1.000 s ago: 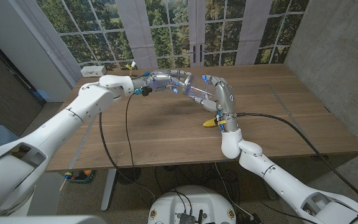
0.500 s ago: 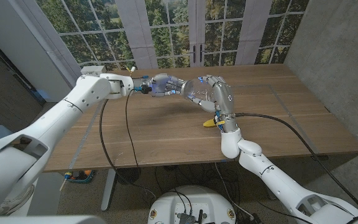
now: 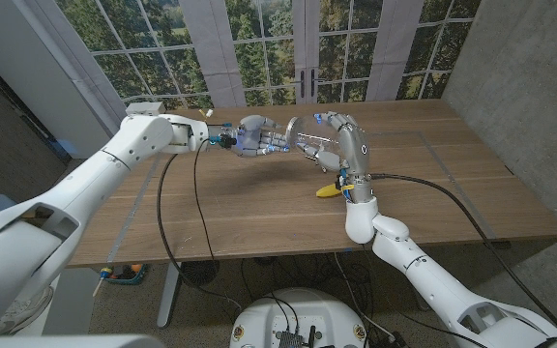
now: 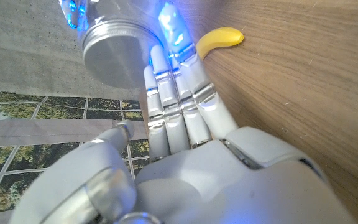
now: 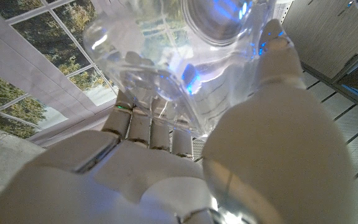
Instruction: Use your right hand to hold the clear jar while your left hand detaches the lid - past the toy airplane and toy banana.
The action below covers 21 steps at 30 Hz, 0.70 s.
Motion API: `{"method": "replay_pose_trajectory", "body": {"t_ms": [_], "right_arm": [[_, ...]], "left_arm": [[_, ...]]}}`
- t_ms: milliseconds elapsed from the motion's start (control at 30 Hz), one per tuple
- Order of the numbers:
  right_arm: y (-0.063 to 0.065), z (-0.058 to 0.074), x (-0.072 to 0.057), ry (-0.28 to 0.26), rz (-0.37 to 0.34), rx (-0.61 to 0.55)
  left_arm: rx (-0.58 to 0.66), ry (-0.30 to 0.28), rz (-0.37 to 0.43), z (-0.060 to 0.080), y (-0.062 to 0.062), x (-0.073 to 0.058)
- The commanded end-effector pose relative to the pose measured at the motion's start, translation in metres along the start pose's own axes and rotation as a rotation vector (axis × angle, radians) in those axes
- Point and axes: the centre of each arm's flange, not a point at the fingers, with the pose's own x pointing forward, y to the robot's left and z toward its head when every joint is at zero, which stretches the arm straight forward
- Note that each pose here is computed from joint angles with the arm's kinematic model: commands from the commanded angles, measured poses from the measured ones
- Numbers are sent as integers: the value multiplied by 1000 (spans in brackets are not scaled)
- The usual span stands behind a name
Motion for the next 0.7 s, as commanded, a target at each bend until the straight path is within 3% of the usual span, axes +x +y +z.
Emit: {"method": "replay_pose_trajectory", "body": {"t_ms": [33,167,267,467,700], "right_arm": [[-2,-8,1,51,-10,42],[-2,-8,1,59,-12,56],[-2,-8,2,61,-13,52],[0,-9,3,73,-10,53],[2,-10,6,90,-7,58]], "left_arm": [[500,-448,192,38,0,-15],[582,-528,209,39,1,-16],[619,-541,181,40,3,-14],[756,-628,111,48,0,-15],[792,-632,-33,57,0,-12]]}}
